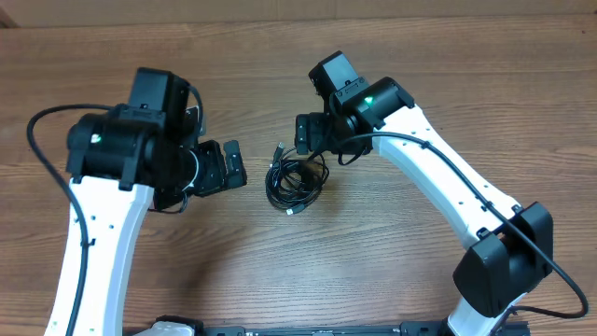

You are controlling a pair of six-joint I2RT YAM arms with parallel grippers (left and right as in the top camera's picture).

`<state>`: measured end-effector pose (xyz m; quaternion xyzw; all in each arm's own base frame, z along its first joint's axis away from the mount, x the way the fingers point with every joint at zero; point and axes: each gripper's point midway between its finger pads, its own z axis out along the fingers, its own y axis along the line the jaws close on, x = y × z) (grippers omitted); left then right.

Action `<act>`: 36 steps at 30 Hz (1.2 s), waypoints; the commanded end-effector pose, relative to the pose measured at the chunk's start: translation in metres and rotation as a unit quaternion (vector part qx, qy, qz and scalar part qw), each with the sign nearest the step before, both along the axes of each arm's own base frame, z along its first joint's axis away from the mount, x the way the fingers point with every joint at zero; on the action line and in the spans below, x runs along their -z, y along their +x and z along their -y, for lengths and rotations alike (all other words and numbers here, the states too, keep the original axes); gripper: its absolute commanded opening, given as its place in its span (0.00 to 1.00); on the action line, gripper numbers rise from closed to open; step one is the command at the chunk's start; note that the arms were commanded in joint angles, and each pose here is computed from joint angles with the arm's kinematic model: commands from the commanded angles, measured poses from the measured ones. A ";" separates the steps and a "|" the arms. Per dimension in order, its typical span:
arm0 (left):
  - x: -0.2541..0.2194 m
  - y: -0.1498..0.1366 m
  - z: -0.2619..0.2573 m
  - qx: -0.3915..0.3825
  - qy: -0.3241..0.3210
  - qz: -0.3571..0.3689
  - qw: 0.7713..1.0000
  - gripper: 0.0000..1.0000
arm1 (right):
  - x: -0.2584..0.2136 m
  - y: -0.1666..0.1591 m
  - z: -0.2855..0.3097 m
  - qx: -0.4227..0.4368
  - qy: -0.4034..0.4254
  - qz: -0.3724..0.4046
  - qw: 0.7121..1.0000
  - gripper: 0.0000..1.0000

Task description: Untangle cables

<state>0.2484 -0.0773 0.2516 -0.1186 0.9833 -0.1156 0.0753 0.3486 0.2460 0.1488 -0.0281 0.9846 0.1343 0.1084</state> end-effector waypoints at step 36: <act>0.045 0.001 0.046 0.072 0.082 -0.070 0.992 1.00 | 0.115 0.008 0.012 0.091 -0.009 -0.021 0.996 0.40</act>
